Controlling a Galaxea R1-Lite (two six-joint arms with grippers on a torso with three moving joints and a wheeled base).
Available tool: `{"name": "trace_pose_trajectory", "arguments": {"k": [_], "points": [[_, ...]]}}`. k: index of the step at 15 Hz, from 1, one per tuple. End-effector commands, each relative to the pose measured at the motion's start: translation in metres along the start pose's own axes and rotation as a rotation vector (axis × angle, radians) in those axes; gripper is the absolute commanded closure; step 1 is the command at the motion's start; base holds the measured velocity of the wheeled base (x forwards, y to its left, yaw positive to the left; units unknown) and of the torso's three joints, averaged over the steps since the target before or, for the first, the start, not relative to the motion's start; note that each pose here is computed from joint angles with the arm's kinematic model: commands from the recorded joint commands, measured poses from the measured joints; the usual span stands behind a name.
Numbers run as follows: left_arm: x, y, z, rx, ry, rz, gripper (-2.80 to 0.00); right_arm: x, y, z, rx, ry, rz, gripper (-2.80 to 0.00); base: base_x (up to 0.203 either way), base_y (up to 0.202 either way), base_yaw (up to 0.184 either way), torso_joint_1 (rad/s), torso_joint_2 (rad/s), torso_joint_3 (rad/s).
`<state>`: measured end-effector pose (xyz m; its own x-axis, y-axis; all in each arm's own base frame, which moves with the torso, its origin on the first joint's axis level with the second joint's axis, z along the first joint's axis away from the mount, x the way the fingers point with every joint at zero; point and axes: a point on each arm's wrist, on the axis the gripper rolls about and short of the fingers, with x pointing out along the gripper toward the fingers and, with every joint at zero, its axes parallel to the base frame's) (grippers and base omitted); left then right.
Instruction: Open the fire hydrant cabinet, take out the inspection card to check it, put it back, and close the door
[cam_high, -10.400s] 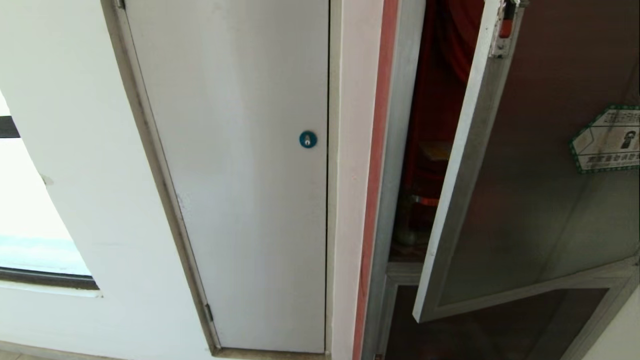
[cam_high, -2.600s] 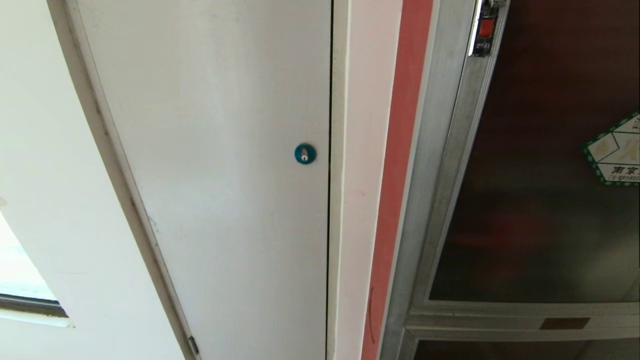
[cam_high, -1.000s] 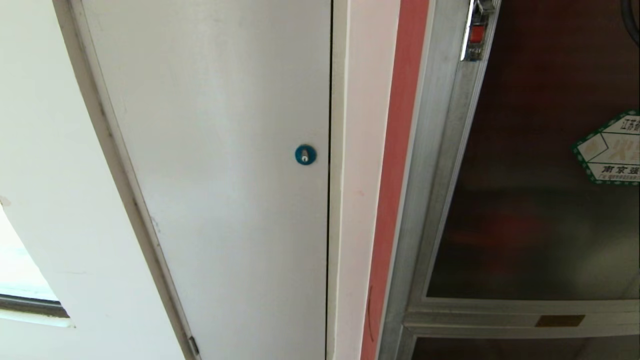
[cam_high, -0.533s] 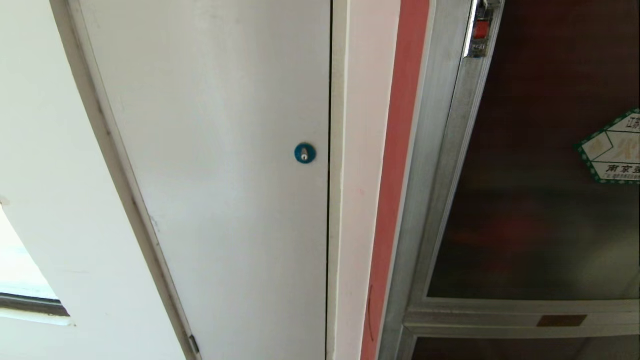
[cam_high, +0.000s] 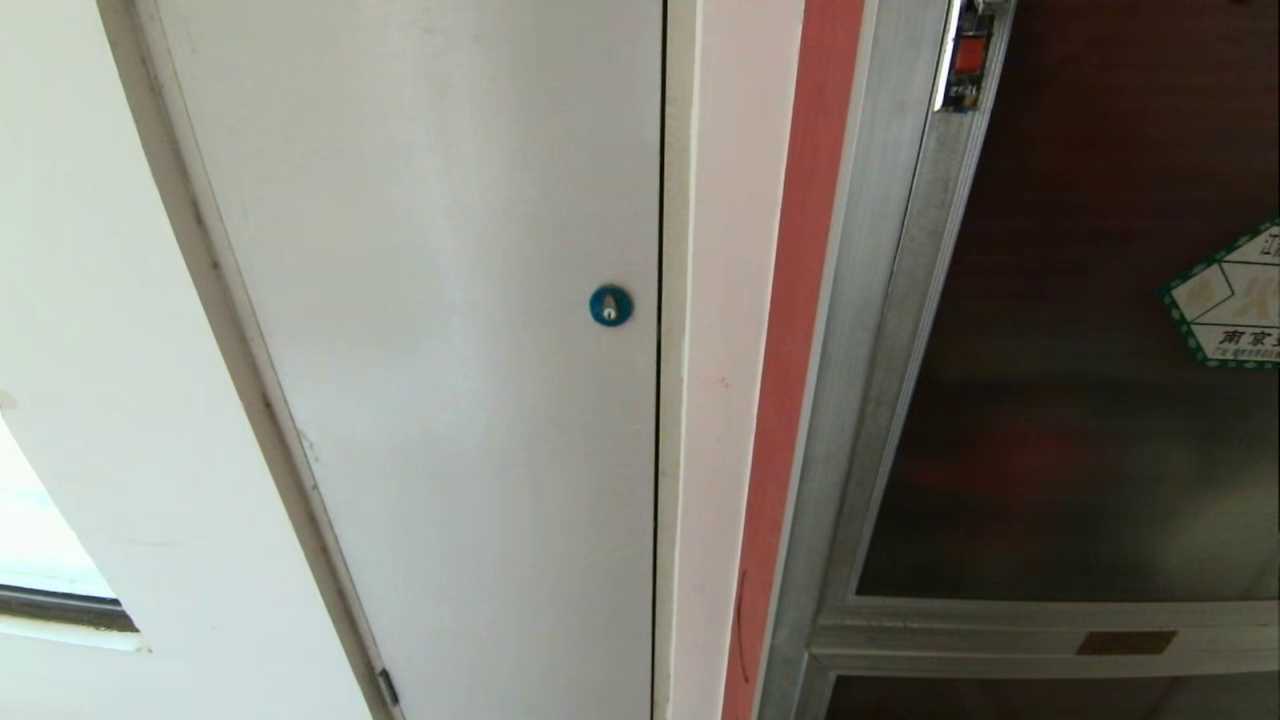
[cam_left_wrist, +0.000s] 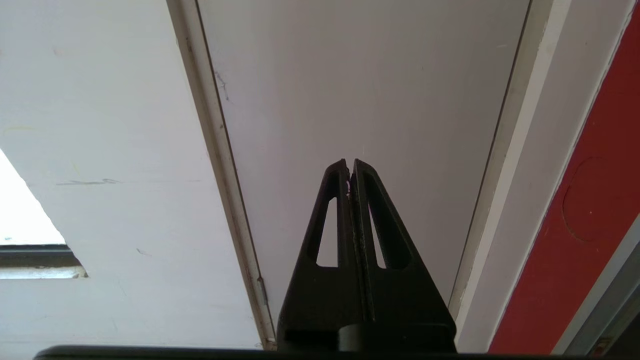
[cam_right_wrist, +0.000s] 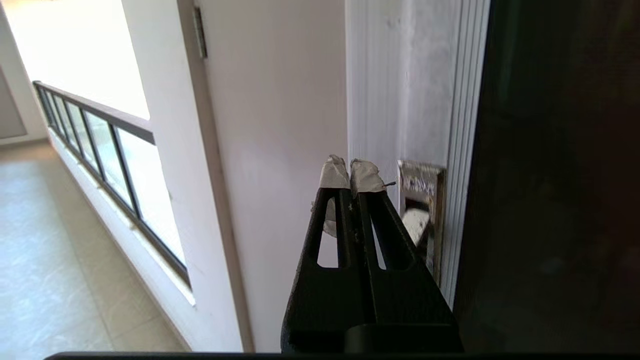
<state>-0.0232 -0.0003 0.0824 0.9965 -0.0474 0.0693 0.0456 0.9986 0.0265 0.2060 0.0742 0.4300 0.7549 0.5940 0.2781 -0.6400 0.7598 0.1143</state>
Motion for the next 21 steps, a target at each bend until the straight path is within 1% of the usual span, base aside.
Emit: {"name": "trace_pose_trajectory", "arguments": {"k": [1,12,15,21], "points": [[0.002,0.0,-0.008,-0.001,0.028,-0.001,0.0,-0.004,0.0,-0.005,0.005,0.012,0.001,0.0,0.0,0.0,0.0,0.0,0.0,0.0],[0.002,0.0,-0.008,-0.001,0.028,-0.001,0.0,0.003,-0.012,-0.027,0.027,0.082,-0.037,0.0,0.0,0.0,0.0,0.0,0.0,0.0],[0.002,0.0,-0.008,-0.001,0.028,-0.001,0.0,0.009,-0.019,-0.034,0.032,0.097,-0.075,0.0,0.0,0.0,0.0,0.0,0.0,0.0],[0.002,0.0,-0.008,-0.001,0.028,-0.001,0.0,0.015,-0.025,-0.045,0.042,0.132,-0.093,0.0,0.0,0.0,0.0,0.0,0.0,0.0]]}}
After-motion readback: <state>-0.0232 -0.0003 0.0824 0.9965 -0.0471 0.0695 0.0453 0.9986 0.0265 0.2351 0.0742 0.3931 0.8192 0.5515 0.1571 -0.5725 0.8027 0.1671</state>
